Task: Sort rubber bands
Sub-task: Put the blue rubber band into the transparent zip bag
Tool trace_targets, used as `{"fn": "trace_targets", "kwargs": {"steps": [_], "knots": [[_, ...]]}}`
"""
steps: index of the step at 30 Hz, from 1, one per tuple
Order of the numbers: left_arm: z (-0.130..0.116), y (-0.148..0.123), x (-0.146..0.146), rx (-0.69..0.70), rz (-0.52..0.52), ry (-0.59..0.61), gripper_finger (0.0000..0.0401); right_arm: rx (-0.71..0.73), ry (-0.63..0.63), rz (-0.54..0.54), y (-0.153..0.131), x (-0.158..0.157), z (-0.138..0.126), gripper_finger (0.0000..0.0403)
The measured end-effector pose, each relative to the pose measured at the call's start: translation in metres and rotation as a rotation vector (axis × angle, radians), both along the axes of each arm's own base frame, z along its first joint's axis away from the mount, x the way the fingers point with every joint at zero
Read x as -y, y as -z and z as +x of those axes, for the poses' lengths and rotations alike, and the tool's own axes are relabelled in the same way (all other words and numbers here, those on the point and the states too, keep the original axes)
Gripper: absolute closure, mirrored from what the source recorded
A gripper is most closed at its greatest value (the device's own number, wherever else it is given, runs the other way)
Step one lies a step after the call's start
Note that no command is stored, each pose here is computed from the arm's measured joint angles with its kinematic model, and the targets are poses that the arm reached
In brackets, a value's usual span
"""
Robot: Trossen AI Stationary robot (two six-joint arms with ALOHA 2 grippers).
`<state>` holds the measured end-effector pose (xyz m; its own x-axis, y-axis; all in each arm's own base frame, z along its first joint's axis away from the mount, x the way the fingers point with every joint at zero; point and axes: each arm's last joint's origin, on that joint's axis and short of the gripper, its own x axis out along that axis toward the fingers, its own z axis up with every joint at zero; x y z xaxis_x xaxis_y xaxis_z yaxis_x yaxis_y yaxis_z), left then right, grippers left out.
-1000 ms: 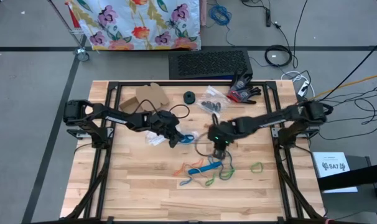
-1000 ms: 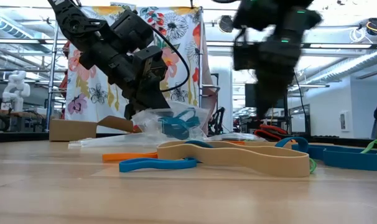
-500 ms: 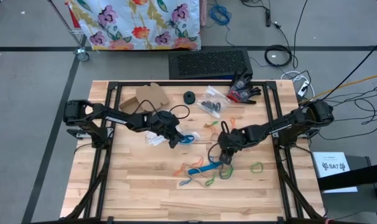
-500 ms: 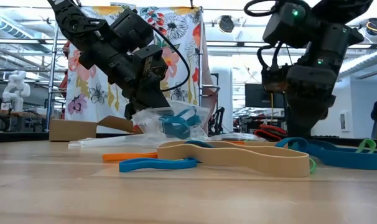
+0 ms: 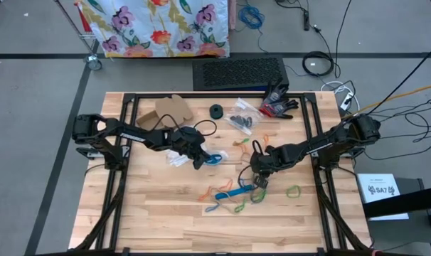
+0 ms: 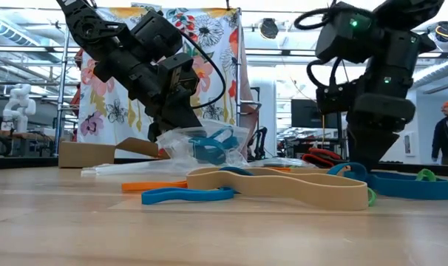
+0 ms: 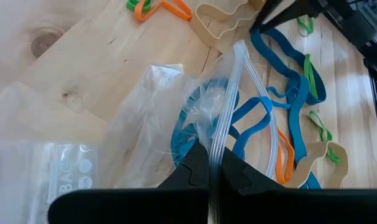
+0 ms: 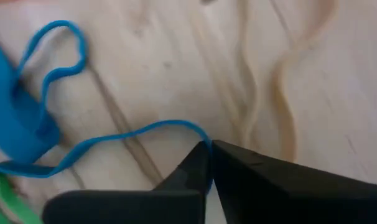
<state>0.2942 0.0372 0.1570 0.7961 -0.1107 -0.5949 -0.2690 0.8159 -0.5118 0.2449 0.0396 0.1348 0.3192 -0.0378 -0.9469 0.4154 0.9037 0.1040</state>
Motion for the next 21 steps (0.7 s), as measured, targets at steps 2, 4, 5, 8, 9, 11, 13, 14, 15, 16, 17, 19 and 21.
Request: {"fn": "trace_targets", "kwargs": {"steps": [2,4,5,8,9,11,13,14,15,16,17,19,21], "knots": [[0.000,0.000,0.000,0.000,0.000,0.000,0.0401,0.041,-0.020,0.015,-0.003,-0.002,0.003,0.0397],[0.000,0.000,0.000,0.000,0.000,0.000,0.0401,0.092,-0.042,0.020,-0.012,-0.001,0.010,0.0401],[0.000,0.000,0.000,0.001,0.000,0.000,0.0401,0.121,-0.054,0.014,-0.018,-0.001,0.013,0.0401],[0.000,0.000,0.000,0.003,0.000,0.000,0.0401,0.196,-0.086,-0.056,-0.034,-0.001,0.025,0.0402],[0.000,0.000,0.000,0.003,0.000,0.000,0.0401,0.223,-0.104,-0.081,-0.041,-0.001,0.030,0.0402],[0.000,0.000,0.000,0.003,0.000,-0.001,0.0401,0.293,-0.140,-0.125,-0.056,-0.001,0.042,0.0402],[0.000,0.000,0.000,0.004,0.000,-0.001,0.0401,0.349,-0.180,-0.155,-0.069,0.001,0.050,0.0402],[0.000,0.000,0.000,0.004,0.000,-0.001,0.0401,0.365,-0.191,-0.171,-0.075,0.002,0.054,0.0402],[0.000,0.000,0.000,0.004,0.000,-0.001,0.0401,0.384,-0.202,-0.185,-0.082,0.004,0.057,0.0402],[0.000,0.000,0.000,0.006,0.000,-0.002,0.0401,0.405,-0.212,-0.198,-0.088,0.006,0.061,0.0402],[0.000,-0.001,0.000,0.007,0.000,-0.002,0.0401,0.421,-0.217,-0.214,-0.094,0.008,0.063,0.0402],[0.000,-0.001,0.000,0.007,0.000,-0.002,0.0401,0.448,-0.216,-0.260,-0.102,0.013,0.068,0.0403],[0.000,-0.001,0.000,0.007,0.000,-0.002,0.0401,0.488,-0.219,-0.309,-0.109,0.019,0.072,0.0403]]}}
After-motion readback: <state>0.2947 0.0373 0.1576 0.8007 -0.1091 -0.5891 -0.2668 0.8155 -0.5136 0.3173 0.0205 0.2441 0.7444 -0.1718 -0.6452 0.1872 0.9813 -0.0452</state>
